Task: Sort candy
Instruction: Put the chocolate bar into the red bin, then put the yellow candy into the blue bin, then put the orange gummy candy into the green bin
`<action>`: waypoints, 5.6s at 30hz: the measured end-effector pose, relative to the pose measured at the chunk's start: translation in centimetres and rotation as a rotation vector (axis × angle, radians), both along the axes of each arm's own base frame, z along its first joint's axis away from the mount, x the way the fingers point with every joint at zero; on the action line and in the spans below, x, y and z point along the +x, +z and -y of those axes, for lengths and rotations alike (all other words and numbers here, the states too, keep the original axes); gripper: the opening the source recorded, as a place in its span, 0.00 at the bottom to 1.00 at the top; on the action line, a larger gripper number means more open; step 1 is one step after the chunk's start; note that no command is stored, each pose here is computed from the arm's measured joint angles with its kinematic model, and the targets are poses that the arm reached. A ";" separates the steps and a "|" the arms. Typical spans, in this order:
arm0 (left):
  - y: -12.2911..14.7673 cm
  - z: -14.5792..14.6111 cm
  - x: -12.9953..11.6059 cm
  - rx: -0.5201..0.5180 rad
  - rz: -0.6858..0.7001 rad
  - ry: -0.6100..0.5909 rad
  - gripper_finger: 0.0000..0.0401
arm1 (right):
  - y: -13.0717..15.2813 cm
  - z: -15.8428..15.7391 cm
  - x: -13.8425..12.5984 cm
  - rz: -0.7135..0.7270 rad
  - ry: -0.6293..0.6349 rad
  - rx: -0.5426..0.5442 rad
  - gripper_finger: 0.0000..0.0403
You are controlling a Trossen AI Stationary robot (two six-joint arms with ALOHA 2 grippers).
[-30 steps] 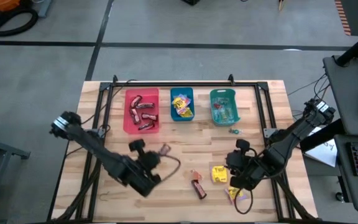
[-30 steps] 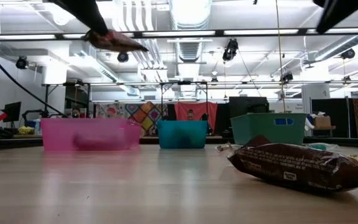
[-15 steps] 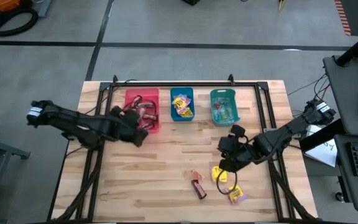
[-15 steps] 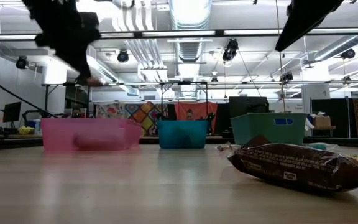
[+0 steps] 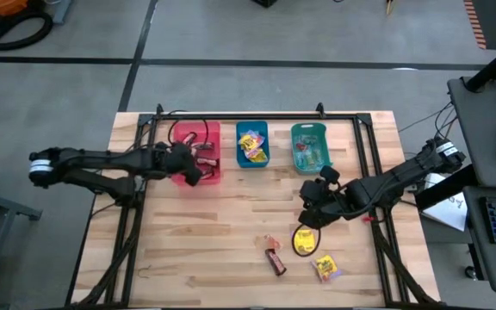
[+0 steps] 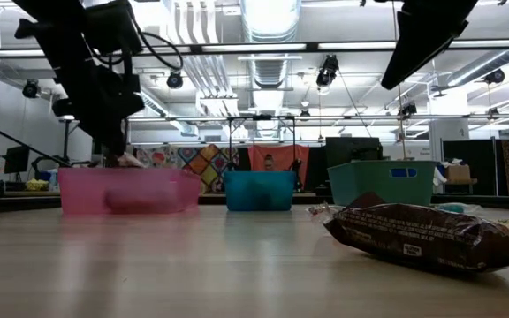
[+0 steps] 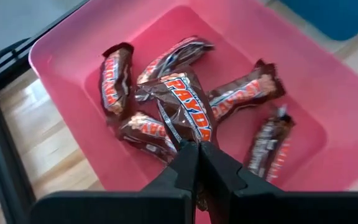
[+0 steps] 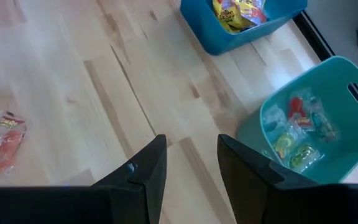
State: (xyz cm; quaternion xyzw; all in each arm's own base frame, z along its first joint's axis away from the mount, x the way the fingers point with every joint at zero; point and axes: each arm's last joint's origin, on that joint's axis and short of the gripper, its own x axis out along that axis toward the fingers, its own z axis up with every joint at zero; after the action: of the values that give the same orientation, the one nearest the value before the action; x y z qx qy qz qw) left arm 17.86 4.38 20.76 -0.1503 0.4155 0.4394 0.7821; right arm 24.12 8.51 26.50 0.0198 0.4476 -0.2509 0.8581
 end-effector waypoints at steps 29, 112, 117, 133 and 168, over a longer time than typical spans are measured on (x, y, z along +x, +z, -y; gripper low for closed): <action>0.4 -0.2 0.9 0.062 -0.019 -0.070 0.31 | -0.8 -1.2 0.2 -0.027 -0.093 0.497 0.40; 5.5 8.7 4.2 0.207 0.179 -0.557 0.28 | -2.9 0.0 8.2 -0.134 0.340 0.240 0.02; 5.4 10.0 3.3 0.161 0.178 -0.571 0.28 | -1.6 4.5 10.2 -0.112 0.368 0.158 0.02; 5.2 11.0 1.4 0.178 0.166 -0.501 0.28 | -2.5 19.0 15.0 -0.177 0.267 0.026 0.02; 5.1 11.0 1.4 0.177 0.163 -0.494 0.28 | -6.8 27.9 17.5 -0.218 0.060 0.056 0.19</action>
State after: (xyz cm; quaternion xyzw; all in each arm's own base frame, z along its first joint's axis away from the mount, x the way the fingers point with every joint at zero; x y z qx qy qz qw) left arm 19.29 -6.65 25.85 -0.0104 0.3350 0.2564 0.9066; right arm 41.57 -19.37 19.70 0.0028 0.5454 -0.2133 0.8106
